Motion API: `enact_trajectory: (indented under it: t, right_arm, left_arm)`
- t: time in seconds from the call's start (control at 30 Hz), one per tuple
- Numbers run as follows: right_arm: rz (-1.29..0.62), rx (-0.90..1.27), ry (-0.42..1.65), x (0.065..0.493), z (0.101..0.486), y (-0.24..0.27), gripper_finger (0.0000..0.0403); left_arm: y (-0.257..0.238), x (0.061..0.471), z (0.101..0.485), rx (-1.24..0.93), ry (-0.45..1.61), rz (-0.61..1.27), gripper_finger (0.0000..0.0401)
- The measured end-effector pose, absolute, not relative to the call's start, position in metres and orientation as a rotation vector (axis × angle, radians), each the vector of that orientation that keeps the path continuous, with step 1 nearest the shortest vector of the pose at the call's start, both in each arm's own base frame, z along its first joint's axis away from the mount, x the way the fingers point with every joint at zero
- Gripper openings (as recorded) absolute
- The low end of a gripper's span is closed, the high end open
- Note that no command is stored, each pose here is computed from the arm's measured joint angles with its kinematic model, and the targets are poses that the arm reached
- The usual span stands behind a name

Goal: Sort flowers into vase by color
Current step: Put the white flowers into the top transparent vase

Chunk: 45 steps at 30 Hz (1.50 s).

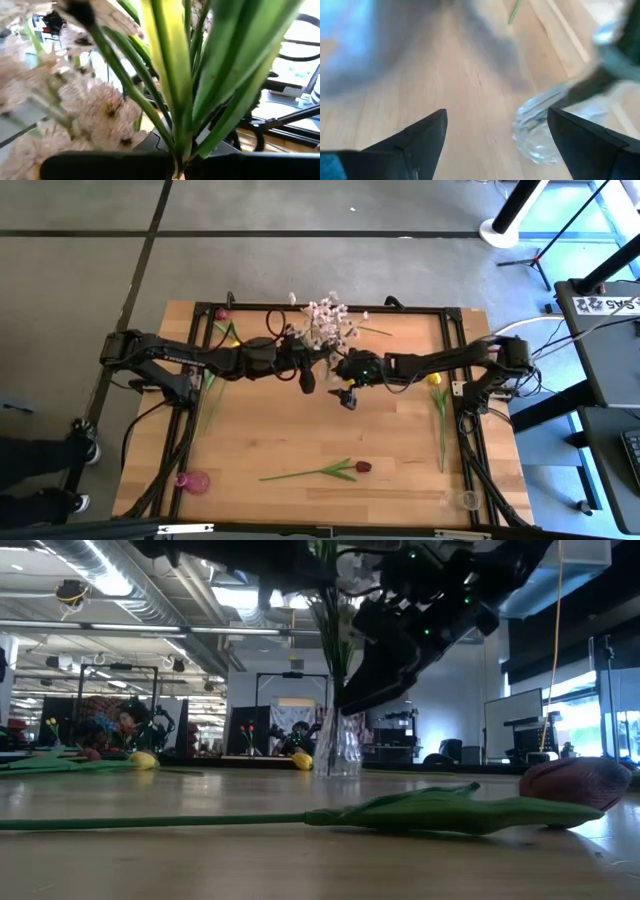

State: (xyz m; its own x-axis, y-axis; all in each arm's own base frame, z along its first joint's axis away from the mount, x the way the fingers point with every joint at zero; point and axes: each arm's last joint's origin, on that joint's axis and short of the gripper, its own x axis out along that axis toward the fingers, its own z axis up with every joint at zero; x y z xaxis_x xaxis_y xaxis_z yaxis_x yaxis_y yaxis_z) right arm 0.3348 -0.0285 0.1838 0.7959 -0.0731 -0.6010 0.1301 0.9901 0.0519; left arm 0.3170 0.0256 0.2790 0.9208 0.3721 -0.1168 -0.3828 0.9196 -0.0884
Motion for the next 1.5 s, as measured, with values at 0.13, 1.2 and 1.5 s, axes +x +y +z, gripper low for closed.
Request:
enact_trajectory:
  t: [0.13, 1.2, 1.5]
  right_arm:
    - [-0.108, 0.087, 0.660, 0.335, 0.180, -0.029, 0.0343]
    - [-0.148, -0.034, 0.658, 0.353, 0.161, -0.056, 0.0343]
    - [-0.163, -0.014, 0.652, 0.354, 0.161, -0.052, 0.0343]
  left_arm:
    - [0.029, 0.316, 0.276, -0.113, 0.131, 0.402, 0.0009]
    - [0.058, 0.327, 0.244, -0.107, 0.259, 0.384, 0.0009]
    - [0.048, 0.335, 0.232, -0.020, 0.308, 0.362, 0.0017]
